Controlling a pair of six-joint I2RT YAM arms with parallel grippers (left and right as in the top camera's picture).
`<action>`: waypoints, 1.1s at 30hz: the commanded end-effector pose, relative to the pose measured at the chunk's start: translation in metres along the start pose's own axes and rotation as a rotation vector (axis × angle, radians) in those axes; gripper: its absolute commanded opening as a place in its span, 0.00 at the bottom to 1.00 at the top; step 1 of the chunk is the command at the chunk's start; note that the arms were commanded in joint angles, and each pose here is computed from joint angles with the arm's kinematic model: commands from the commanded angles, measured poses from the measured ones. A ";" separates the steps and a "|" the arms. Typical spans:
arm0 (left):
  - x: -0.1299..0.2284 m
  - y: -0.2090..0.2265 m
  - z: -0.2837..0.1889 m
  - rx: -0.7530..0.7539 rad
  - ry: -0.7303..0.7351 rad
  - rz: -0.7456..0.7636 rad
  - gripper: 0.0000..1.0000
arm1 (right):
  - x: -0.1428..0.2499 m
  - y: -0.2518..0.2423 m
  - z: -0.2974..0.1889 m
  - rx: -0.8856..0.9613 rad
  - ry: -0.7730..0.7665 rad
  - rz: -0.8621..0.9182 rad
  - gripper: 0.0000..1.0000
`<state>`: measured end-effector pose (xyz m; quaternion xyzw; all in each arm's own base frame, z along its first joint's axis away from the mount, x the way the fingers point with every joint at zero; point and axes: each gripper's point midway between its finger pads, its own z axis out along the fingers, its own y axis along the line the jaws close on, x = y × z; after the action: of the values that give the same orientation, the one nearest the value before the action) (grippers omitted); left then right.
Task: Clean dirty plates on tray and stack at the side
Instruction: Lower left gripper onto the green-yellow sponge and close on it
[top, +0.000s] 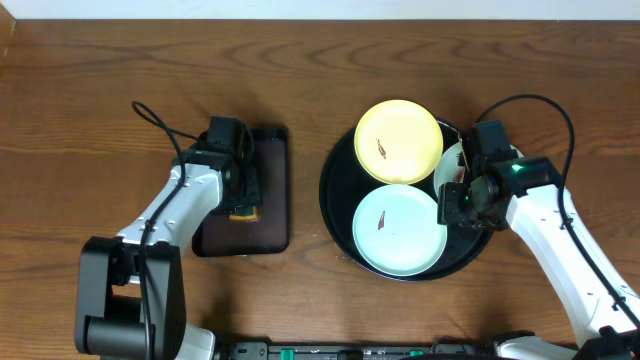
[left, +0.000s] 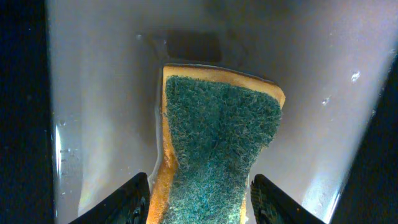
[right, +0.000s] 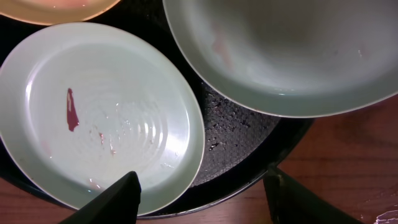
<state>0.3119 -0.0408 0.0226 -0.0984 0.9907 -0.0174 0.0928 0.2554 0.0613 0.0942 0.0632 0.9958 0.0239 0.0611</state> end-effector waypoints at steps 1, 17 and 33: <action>0.004 0.001 0.003 -0.006 0.016 0.004 0.54 | 0.001 0.000 -0.001 0.010 -0.009 -0.008 0.63; 0.001 0.000 0.010 0.005 -0.016 0.006 0.46 | 0.002 0.000 -0.001 0.011 -0.006 -0.008 0.63; 0.007 0.001 0.015 0.004 -0.006 0.008 0.46 | 0.001 0.000 -0.001 0.010 -0.009 -0.008 0.64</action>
<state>0.3120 -0.0409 0.0129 -0.0979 0.9895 -0.0205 0.1042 0.2554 0.0606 0.0941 0.0633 0.9959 0.0220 0.0615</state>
